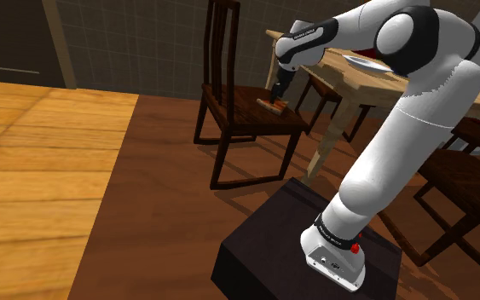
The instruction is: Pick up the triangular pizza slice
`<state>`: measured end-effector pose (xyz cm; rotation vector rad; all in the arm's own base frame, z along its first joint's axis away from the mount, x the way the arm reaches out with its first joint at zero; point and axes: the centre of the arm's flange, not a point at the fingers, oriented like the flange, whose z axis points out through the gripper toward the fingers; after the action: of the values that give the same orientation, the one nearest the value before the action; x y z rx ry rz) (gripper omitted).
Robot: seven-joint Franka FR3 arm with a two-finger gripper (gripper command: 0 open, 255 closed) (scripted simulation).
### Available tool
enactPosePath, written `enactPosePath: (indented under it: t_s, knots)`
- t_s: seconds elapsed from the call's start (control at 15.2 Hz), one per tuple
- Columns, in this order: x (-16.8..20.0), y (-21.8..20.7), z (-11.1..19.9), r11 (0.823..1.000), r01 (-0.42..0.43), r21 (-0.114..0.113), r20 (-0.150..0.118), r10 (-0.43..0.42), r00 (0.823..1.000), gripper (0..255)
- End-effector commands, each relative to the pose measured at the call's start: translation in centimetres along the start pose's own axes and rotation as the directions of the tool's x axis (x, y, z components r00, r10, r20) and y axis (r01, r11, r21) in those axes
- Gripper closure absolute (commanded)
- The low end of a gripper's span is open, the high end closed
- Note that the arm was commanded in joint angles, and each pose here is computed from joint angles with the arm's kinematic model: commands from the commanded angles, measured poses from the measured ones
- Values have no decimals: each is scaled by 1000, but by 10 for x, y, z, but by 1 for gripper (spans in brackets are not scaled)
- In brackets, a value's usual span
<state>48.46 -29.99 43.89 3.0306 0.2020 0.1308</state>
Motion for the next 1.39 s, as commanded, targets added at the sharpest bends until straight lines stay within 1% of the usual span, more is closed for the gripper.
enactPosePath:
  t_s: [0.0,0.2,0.66,0.79,0.86,1.32]
  knots:
    - [10,19,13,1000,5,-11,-8,-5,1000,0]
    - [24,47,28,1000,10,-24,-17,-11,1000,0]
    - [21,43,65,1000,10,-24,-17,-11,1000,0]
    - [21,42,68,1000,10,-24,-17,-11,1000,0]
    - [21,42,68,1000,10,-24,-17,-11,1000,255]
    - [20,42,68,1000,10,-24,-17,-11,1000,255]
